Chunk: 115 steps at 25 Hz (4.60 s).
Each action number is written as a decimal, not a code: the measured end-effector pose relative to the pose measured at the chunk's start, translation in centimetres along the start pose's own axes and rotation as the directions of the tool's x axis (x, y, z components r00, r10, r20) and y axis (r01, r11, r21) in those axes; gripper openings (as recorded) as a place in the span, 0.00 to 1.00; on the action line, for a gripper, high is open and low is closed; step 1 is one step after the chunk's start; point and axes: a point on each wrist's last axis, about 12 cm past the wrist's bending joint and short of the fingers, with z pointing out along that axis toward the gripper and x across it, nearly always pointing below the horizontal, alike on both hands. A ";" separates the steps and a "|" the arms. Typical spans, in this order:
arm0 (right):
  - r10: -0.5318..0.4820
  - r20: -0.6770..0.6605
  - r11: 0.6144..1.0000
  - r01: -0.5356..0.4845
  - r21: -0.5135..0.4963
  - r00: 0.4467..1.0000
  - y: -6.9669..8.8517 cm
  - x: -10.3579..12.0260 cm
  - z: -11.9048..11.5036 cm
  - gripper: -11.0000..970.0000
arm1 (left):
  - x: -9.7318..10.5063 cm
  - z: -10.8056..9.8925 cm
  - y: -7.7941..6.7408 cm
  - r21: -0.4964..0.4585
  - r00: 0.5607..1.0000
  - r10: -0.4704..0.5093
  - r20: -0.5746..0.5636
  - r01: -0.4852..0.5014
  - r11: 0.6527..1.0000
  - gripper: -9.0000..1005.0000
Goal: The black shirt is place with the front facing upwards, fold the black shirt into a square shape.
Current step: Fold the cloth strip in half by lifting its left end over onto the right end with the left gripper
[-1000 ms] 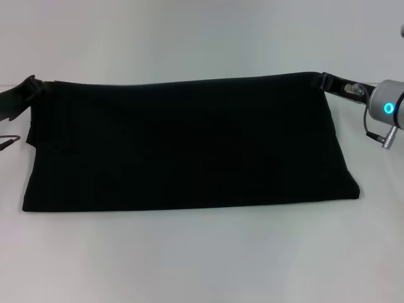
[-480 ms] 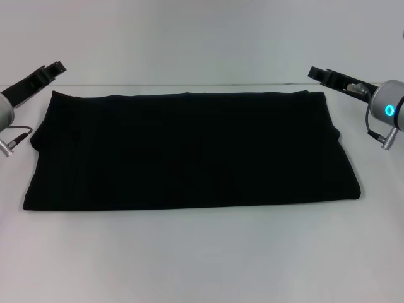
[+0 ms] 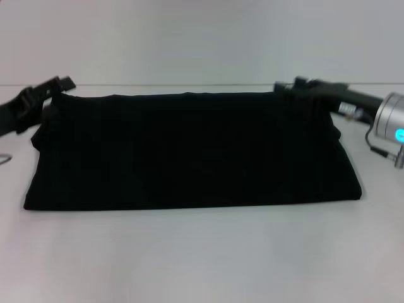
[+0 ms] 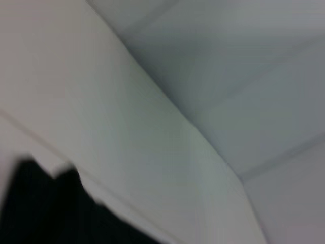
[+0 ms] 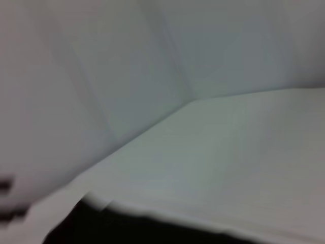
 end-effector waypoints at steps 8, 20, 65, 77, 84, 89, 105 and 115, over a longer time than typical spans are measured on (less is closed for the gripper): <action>-0.305 -0.063 0.932 0.285 -0.225 0.950 2.9 2.7 -1.1 0.78 | 2.2 -7.9 1.9 -0.009 0.960 -0.206 -0.192 0.208 0.978 0.93; -0.356 -0.089 0.904 0.319 -0.284 0.930 4.1 3.9 -0.2 0.96 | 4.2 -9.3 4.0 -0.189 0.904 -0.379 -0.197 0.344 0.920 0.93; -0.328 -0.110 0.911 0.284 -0.298 0.938 4.4 5.3 -0.5 0.98 | 2.6 -4.3 4.0 -0.326 0.904 -0.401 -0.148 0.338 0.883 0.83; -0.327 -0.108 0.911 0.282 -0.299 0.939 4.4 5.3 -0.5 0.98 | 2.4 -4.6 4.1 -0.329 0.909 -0.389 -0.149 0.325 0.887 0.44; -0.325 -0.107 0.911 0.280 -0.302 0.940 4.5 5.3 -0.6 0.98 | 2.6 -5.2 4.0 -0.316 0.885 -0.438 -0.156 0.376 0.871 0.16; -0.325 -0.106 0.910 0.281 -0.304 0.940 4.5 5.3 -0.6 0.98 | 2.5 -5.5 4.1 -0.324 0.877 -0.457 -0.152 0.392 0.861 0.26; -0.327 -0.100 0.908 0.282 -0.310 0.940 4.6 5.1 -0.6 0.98 | 1.4 -6.7 4.2 -0.384 0.858 -0.486 -0.165 0.398 0.833 0.67; -0.326 -0.101 0.908 0.282 -0.311 0.940 4.6 5.2 -0.6 0.98 | 1.3 -6.4 4.2 -0.393 0.861 -0.480 -0.165 0.389 0.833 0.67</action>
